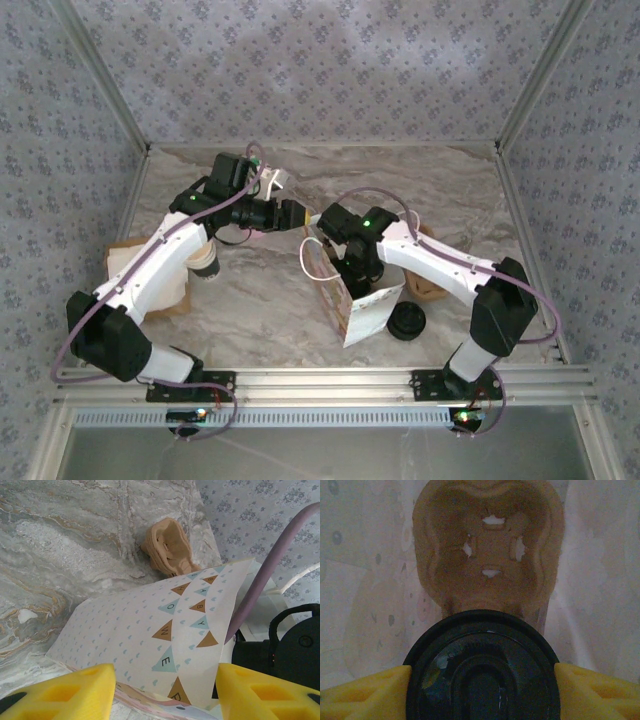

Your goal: Pack the takeout coffee

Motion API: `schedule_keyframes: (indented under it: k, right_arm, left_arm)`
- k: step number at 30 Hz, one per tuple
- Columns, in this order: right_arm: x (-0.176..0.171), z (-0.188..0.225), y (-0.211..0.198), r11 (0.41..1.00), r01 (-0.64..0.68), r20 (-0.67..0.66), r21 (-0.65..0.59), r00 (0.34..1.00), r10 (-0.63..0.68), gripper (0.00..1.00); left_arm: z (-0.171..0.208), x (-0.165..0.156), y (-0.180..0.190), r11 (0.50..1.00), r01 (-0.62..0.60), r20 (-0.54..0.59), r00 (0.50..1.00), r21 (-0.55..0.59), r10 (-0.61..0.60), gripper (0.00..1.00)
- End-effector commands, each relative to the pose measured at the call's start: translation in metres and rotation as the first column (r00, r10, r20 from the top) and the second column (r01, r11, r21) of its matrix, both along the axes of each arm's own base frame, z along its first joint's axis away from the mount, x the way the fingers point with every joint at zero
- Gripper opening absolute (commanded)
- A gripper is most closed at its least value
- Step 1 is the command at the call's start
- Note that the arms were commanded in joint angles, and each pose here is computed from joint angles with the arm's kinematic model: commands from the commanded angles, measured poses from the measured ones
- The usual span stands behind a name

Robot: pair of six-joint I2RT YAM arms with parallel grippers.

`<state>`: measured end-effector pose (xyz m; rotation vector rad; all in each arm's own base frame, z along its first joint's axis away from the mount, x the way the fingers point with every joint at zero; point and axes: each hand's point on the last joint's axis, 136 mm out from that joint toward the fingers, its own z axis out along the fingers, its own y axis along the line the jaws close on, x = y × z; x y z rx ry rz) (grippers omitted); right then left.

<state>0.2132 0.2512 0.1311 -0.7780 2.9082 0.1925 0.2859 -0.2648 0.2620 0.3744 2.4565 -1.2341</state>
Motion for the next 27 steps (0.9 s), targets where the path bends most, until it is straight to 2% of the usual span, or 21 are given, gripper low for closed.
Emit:
schedule_keyframes:
  k: [1,27]
  right_arm:
    - [-0.0120,-0.0082,-0.0063,0.999,-0.010,-0.034,-0.035,0.999,0.009,0.71]
    - [-0.0150,-0.0174,-0.0021,0.999,-0.017,-0.052,-0.037,0.999,0.015,0.71]
  left_arm:
    - [0.0072,0.0004,0.0049,1.000,-0.007,0.033,0.999,0.022,0.006,0.55]
    - [0.0095,0.0020,0.0055,1.000,-0.011,0.041,0.999,0.028,0.010,0.55]
